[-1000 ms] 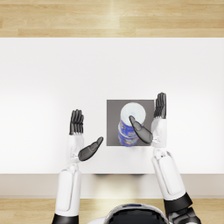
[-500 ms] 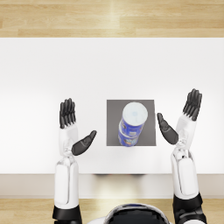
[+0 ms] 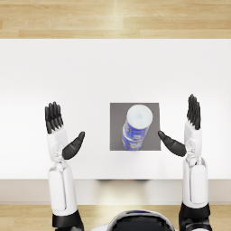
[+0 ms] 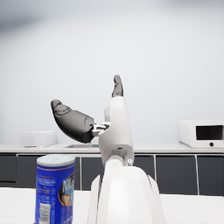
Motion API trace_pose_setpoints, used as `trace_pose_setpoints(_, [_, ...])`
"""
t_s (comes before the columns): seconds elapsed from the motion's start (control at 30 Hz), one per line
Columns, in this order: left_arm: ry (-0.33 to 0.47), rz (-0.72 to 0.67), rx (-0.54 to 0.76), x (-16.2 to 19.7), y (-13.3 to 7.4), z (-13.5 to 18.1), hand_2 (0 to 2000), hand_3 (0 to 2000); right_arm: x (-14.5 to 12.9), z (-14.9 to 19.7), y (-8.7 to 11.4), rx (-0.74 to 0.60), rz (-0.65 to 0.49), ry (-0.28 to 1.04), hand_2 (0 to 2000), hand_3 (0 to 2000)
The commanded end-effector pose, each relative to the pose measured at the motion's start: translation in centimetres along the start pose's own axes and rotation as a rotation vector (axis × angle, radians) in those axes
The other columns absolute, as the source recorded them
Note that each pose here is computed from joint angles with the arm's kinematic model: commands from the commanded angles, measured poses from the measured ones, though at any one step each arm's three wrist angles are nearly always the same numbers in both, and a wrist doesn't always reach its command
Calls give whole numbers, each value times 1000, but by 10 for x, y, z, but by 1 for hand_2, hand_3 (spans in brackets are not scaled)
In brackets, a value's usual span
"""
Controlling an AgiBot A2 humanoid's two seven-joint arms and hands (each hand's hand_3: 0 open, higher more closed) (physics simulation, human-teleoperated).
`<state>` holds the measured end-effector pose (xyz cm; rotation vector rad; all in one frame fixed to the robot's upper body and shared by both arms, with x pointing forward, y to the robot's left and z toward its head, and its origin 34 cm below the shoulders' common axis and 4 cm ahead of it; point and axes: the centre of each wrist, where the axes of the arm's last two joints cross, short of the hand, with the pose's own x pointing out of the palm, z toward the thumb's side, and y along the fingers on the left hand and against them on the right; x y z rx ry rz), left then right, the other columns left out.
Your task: Pick up the blue can on the left and place it in the middle, then pick up the blue can on the right and place it on top of the can in the middle
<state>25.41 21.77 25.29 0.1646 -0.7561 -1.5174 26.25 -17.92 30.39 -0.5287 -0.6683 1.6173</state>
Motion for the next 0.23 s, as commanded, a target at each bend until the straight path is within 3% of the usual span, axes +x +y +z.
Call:
trace_pose_setpoints(0.03, [0, 1, 0, 0, 0, 0, 0, 0, 0, 0, 0, 0, 0, 0, 0, 0])
trace_pose_setpoints(0.23, [0, 2, 0, -1, 0, 0, 0, 0, 0, 0, 0, 0, 2, 0, 0, 0])
